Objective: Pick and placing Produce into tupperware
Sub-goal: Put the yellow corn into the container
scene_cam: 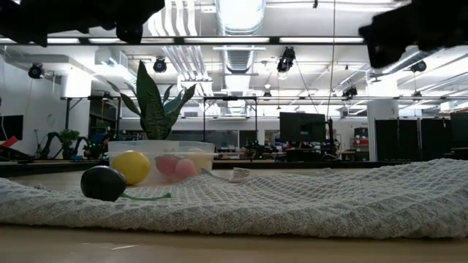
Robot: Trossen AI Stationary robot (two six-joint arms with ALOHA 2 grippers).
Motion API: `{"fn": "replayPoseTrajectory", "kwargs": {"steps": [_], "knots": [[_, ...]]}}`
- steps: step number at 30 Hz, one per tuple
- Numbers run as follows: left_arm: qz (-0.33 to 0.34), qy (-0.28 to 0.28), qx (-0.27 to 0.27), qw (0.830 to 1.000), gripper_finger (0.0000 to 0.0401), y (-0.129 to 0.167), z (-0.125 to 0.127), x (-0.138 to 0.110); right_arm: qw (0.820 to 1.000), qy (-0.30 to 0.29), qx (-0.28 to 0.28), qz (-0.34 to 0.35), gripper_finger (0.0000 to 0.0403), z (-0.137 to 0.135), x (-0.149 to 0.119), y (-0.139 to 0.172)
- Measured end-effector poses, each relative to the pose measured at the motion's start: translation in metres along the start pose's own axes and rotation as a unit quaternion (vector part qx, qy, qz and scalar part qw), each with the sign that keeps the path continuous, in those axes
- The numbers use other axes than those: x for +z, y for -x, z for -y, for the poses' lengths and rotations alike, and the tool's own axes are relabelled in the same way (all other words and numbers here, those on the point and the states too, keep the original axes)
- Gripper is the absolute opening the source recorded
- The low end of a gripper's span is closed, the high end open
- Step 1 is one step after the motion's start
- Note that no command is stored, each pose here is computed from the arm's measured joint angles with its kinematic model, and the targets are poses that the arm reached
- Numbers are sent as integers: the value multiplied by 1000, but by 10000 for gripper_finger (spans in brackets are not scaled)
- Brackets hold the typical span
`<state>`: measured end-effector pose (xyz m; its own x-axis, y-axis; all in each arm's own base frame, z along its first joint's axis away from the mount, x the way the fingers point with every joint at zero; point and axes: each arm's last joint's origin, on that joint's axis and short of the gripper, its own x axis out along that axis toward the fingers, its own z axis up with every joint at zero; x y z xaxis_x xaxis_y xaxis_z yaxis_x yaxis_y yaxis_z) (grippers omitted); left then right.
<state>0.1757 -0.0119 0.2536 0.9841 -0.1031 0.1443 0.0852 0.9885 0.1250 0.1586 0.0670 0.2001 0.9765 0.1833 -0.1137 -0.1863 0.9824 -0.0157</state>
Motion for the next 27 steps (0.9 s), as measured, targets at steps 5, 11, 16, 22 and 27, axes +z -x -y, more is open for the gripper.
{"fn": "replayPoseTrajectory", "kwargs": {"steps": [5,11,16,22,27], "knots": [[-6,0,4,1000,157,-3,0,-2,997,15,-32,62,85,26,-13,16],[-17,-10,15,1000,157,-4,-1,-6,994,16,-81,72,73,43,-24,35],[-30,-13,35,999,157,-7,-1,-10,993,6,-117,10,80,46,-23,47],[-43,-13,34,998,157,-9,-1,-14,995,7,-92,26,80,42,-10,63],[-41,-12,35,999,157,-8,-1,-14,995,6,-92,48,78,41,-27,68]]}}
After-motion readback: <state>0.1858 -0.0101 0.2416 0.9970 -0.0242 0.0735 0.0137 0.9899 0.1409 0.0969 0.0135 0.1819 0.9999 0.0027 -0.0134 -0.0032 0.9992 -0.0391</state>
